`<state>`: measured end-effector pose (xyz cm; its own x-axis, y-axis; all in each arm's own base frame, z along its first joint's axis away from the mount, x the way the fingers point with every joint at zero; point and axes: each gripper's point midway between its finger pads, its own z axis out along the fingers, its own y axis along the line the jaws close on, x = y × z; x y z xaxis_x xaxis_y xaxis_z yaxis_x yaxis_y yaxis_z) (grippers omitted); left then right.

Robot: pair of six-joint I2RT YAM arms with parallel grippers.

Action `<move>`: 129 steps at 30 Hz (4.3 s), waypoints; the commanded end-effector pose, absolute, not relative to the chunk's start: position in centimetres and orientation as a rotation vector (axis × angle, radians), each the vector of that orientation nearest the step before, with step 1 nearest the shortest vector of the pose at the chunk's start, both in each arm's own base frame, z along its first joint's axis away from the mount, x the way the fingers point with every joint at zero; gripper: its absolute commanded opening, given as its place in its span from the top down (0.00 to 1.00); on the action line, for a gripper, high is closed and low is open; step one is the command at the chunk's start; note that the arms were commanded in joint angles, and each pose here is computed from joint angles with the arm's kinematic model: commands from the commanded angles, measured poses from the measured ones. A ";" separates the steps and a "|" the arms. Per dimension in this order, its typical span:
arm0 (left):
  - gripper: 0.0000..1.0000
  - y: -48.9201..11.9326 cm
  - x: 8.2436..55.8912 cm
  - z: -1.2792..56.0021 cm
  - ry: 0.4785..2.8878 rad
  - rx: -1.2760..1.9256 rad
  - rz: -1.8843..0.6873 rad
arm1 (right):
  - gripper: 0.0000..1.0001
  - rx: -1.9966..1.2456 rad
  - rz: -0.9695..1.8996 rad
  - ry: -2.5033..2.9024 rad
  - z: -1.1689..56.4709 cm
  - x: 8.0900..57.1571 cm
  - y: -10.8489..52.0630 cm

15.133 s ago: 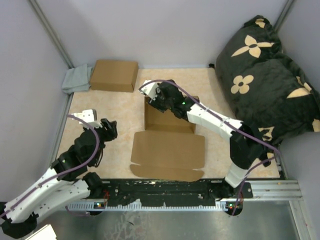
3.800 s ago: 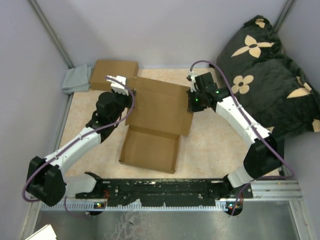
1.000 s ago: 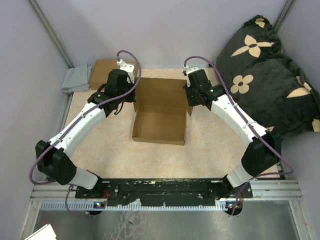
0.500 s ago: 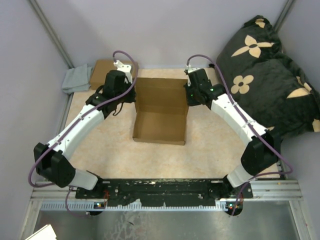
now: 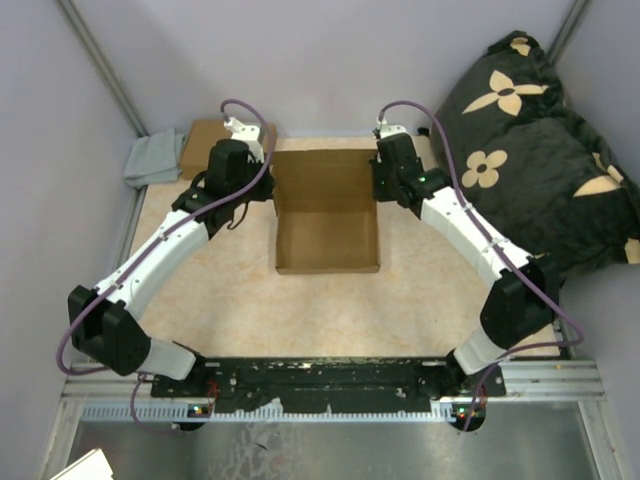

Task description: Fold the paper box

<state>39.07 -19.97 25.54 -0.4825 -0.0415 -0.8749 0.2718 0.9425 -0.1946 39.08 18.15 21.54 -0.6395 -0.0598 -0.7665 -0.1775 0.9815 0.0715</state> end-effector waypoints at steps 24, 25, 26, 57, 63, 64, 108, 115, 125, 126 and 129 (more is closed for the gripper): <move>1.00 -22.1 36.2 22.3 2.096 0.057 -0.603 | 0.86 -0.180 0.239 2.201 19.6 37.5 19.5; 1.00 -22.2 35.9 22.3 2.096 0.049 -0.618 | 0.86 -0.177 0.242 2.203 19.4 37.3 19.5; 1.00 -22.2 35.8 22.3 2.093 0.041 -0.628 | 0.86 -0.175 0.243 2.208 19.1 37.1 19.5; 0.94 -24.9 36.5 25.6 2.044 0.003 -0.813 | 0.84 -0.190 0.192 2.245 20.1 37.5 19.4; 0.92 -23.1 34.9 23.0 2.115 0.024 -0.715 | 0.84 -0.188 0.204 2.277 19.6 36.1 18.9; 0.91 -22.7 34.6 22.5 2.130 0.024 -0.698 | 0.83 -0.190 0.209 2.287 19.4 35.7 18.8; 0.59 -19.6 26.8 17.1 2.210 0.023 -0.598 | 0.43 -0.014 0.508 2.261 16.7 24.7 16.0; 0.56 -17.7 30.6 13.4 2.254 -0.053 -0.317 | 0.37 0.054 0.291 2.322 12.6 30.6 16.0; 0.55 -19.8 32.7 12.1 2.225 -0.032 -0.380 | 0.38 0.064 0.272 2.313 11.8 33.3 15.8; 0.55 -20.1 32.8 11.9 2.232 -0.024 -0.391 | 0.38 0.057 0.280 2.318 11.6 33.4 15.9; 0.55 -21.1 32.7 10.7 2.266 0.004 -0.425 | 0.40 0.022 0.296 2.355 10.4 33.4 16.5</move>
